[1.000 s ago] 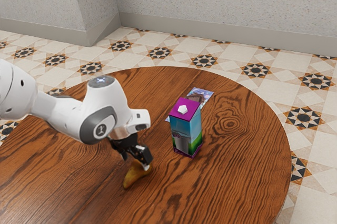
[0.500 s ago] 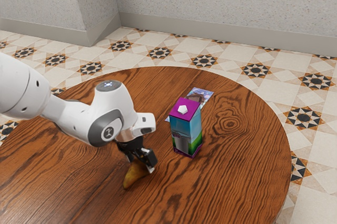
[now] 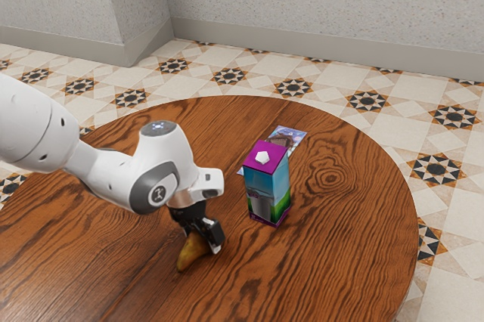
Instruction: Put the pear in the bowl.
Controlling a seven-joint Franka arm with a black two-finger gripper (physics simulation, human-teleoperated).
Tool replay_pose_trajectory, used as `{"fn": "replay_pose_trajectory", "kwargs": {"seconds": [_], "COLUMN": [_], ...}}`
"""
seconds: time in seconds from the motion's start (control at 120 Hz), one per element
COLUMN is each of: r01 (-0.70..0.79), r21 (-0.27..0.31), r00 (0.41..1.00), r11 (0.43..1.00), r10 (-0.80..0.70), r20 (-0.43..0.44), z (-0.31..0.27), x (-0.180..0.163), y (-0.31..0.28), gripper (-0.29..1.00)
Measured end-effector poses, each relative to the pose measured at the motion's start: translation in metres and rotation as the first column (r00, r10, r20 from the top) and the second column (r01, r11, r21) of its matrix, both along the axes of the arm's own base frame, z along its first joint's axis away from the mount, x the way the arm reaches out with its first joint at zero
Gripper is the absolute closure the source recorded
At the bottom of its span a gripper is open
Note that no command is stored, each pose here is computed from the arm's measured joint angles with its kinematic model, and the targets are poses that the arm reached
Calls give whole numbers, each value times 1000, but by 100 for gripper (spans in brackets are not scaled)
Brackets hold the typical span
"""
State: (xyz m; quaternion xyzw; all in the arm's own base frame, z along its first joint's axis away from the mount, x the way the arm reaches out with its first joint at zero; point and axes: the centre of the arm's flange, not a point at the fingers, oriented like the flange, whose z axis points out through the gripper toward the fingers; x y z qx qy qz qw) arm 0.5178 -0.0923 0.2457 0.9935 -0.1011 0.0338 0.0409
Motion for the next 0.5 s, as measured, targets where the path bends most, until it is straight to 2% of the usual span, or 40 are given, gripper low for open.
{"fn": "replay_pose_trajectory", "kwargs": {"seconds": [0.25, 0.5], "r01": [9, 18], "r21": [1, 4], "r00": [1000, 1000], "r11": [1000, 1000], "r10": [-9, -18], "r20": [6, 15], "z": [1, 6], "x": [2, 2], "y": [2, 3], "gripper": [21, 25]}}
